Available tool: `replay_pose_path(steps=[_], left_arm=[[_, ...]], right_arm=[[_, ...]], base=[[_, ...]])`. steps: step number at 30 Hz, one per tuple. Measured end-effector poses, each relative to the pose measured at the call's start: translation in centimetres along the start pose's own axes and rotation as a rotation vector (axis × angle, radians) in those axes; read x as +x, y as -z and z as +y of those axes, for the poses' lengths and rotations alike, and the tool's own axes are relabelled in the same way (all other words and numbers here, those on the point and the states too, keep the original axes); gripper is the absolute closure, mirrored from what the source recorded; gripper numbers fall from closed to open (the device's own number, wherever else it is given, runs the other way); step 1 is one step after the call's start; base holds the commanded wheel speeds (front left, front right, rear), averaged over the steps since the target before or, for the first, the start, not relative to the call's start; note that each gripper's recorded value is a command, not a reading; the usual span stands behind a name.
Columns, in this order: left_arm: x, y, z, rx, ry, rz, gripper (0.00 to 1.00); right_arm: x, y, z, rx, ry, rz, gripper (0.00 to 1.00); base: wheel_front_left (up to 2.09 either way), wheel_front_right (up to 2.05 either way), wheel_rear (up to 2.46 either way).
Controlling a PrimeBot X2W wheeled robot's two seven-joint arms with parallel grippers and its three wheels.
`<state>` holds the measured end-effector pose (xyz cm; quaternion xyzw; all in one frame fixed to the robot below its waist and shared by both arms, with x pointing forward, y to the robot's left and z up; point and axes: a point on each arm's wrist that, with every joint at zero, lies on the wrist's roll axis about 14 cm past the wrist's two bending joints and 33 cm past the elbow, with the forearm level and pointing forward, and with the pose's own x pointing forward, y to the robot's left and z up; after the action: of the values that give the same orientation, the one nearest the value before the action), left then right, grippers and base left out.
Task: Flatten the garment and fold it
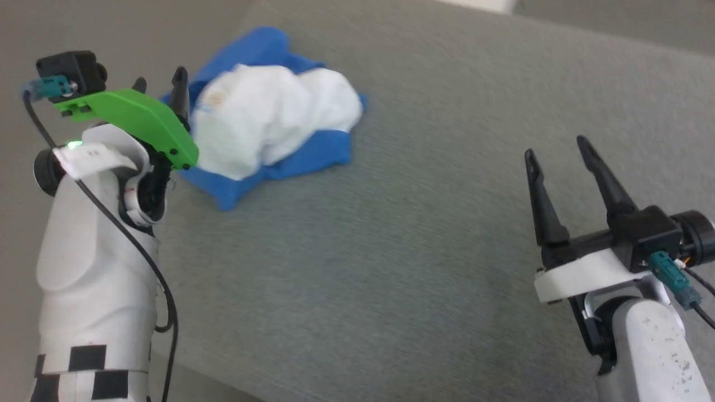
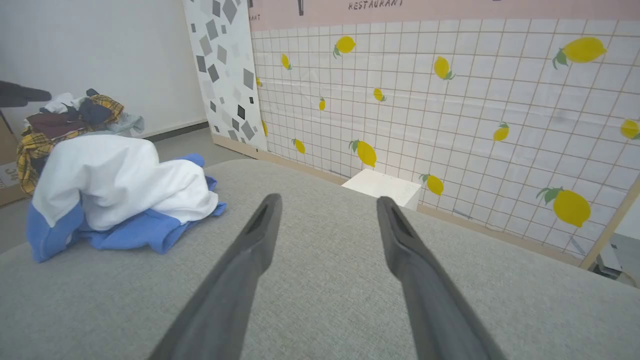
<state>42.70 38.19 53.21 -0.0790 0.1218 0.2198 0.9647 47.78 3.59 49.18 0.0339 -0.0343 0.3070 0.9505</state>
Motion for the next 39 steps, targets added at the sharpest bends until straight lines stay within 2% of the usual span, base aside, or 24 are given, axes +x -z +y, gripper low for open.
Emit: replay_pose_path(steps=[3,10,14,15,16,17,18,24,28,30,33,39], left_arm=[[2.4,4.5,-1.2,-0.042,0.001,0.175,0.00],[5.0,14.3,-2.8,-0.009,-0.048,0.502,0.00],[5.8,16.9,-3.2,0.019,-0.054,0.608,0.00],[6.0,17.2,-3.4,0.027,-0.052,0.627,0.10],[6.3,17.4,-3.5,0.041,-0.048,0.641,0.87],[6.5,17.3,-3.6,0.051,-0.042,0.640,1.00],[6.8,17.0,-3.9,0.061,-0.033,0.624,1.00],[8.4,10.1,-5.1,0.144,-0.010,0.194,1.00],[7.7,0.4,-7.4,0.197,0.050,-0.203,1.00],[6.2,-4.3,-9.4,0.210,0.101,-0.384,1.00],[3.4,-9.7,-12.9,0.205,0.200,-0.573,1.00],[-3.6,-16.2,-21.7,0.135,0.449,-0.807,1.00]], right_arm=[[-0.3,2.0,-2.3,0.014,0.054,0.026,0.00],[-2.2,6.7,-6.5,0.049,0.164,0.109,0.00],[-3.7,8.8,-7.9,0.065,0.209,0.161,0.00],[-4.1,9.1,-8.3,0.067,0.222,0.165,0.00],[-4.4,9.2,-8.7,0.067,0.234,0.168,0.00],[-4.6,9.3,-9.0,0.069,0.244,0.169,0.00],[-4.9,9.3,-9.4,0.069,0.255,0.167,0.00],[-6.2,8.1,-10.2,0.067,0.295,0.161,0.00],[-7.6,6.3,-10.5,0.066,0.326,0.137,0.00],[-8.4,5.3,-10.5,0.067,0.340,0.124,0.00],[-9.7,3.6,-10.5,0.059,0.360,0.100,0.00],[-13.3,0.8,-11.1,0.030,0.428,0.064,0.00]], base=[[0.00,0.00,0.00],[0.00,0.00,0.00],[0.00,0.00,0.00],[0.00,0.00,0.00],[0.00,0.00,0.00],[0.00,0.00,0.00],[0.00,0.00,0.00],[0.00,0.00,0.00],[0.00,0.00,0.00],[0.00,0.00,0.00],[0.00,0.00,0.00],[0.00,0.00,0.00]])
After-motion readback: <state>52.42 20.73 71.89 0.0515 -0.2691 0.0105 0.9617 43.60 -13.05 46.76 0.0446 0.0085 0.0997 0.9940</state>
